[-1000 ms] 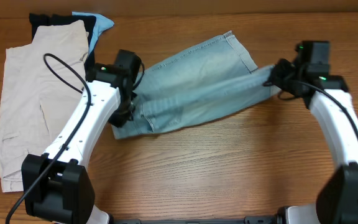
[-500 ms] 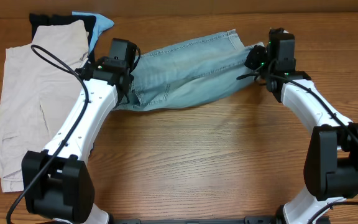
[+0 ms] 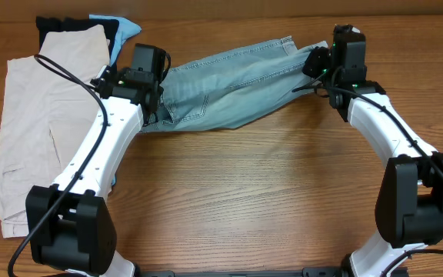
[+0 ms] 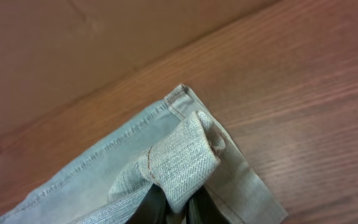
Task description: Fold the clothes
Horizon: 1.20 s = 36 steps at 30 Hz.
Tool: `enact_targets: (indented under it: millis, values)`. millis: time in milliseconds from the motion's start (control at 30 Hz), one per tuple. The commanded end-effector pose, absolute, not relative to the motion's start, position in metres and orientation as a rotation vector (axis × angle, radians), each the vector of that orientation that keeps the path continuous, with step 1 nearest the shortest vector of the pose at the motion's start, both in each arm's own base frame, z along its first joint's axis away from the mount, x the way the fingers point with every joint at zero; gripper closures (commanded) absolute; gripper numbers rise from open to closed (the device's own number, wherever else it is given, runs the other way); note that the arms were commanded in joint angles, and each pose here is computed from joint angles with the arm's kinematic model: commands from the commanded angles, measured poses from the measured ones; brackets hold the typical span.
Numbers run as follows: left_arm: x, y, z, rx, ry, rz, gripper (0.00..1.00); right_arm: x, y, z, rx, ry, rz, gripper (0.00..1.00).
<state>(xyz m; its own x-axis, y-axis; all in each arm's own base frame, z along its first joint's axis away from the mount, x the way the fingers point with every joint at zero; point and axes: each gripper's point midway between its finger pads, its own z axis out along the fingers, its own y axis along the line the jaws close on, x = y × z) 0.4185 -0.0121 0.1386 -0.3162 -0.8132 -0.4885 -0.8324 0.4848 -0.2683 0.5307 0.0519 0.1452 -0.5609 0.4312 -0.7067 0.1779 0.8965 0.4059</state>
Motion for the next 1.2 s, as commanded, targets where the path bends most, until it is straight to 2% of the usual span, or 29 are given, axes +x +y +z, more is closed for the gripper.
enact_targets:
  millis: [0, 33, 67, 100, 133, 167, 200, 400, 567, 767, 867, 1100, 1167]
  values:
    - [0.430, 0.010, 0.152, -1.354, 2.073, 0.090, 0.96, 0.545, 0.048, 0.165, 0.417, 2.095, 0.331, 0.92]
    - [0.433, 0.010, 0.154, -1.355, 2.060, 0.078, 0.96, 0.548, 0.050, 0.164, 0.405, 2.086, 0.332, 0.92]
    - [0.437, 0.011, 0.155, -1.356, 2.045, 0.066, 0.89, 0.551, 0.052, 0.164, 0.385, 2.076, 0.330, 0.89]
    - [0.440, 0.011, 0.156, -1.355, 2.031, 0.052, 0.73, 0.555, 0.055, 0.161, 0.376, 2.064, 0.333, 0.77]
    - [0.445, 0.011, 0.158, -1.354, 2.012, 0.035, 0.47, 0.560, 0.057, 0.159, 0.371, 2.046, 0.340, 0.45]
    - [0.451, 0.012, 0.160, -1.351, 1.992, 0.023, 0.12, 0.566, 0.059, 0.156, 0.365, 2.028, 0.345, 0.04]
    - [0.455, 0.012, 0.161, -1.349, 1.973, 0.015, 0.00, 0.571, 0.061, 0.153, 0.360, 2.010, 0.351, 0.00]
    - [0.477, 0.022, 0.177, -1.167, 1.987, 0.030, 0.00, 0.579, 0.063, 0.144, 0.356, 1.989, 0.358, 0.00]
    - [0.485, 0.020, 0.187, -1.096, 2.131, -0.157, 0.00, 0.563, 0.058, 0.136, 0.375, 2.082, 0.332, 0.00]
    - [0.476, 0.015, 0.185, -0.925, 2.325, -0.301, 0.00, 0.532, 0.056, 0.088, 0.380, 2.309, 0.266, 0.00]
    - [0.470, 0.013, 0.180, -0.817, 2.392, -0.244, 0.00, 0.523, 0.055, 0.069, 0.364, 2.376, 0.238, 0.07]
    - [0.455, 0.008, 0.168, -0.758, 2.481, -0.154, 0.00, 0.518, 0.054, 0.044, 0.371, 2.433, 0.218, 0.40]
    - [0.452, 0.007, 0.166, -0.758, 2.495, -0.144, 0.00, 0.515, 0.054, 0.033, 0.376, 2.460, 0.211, 0.44]
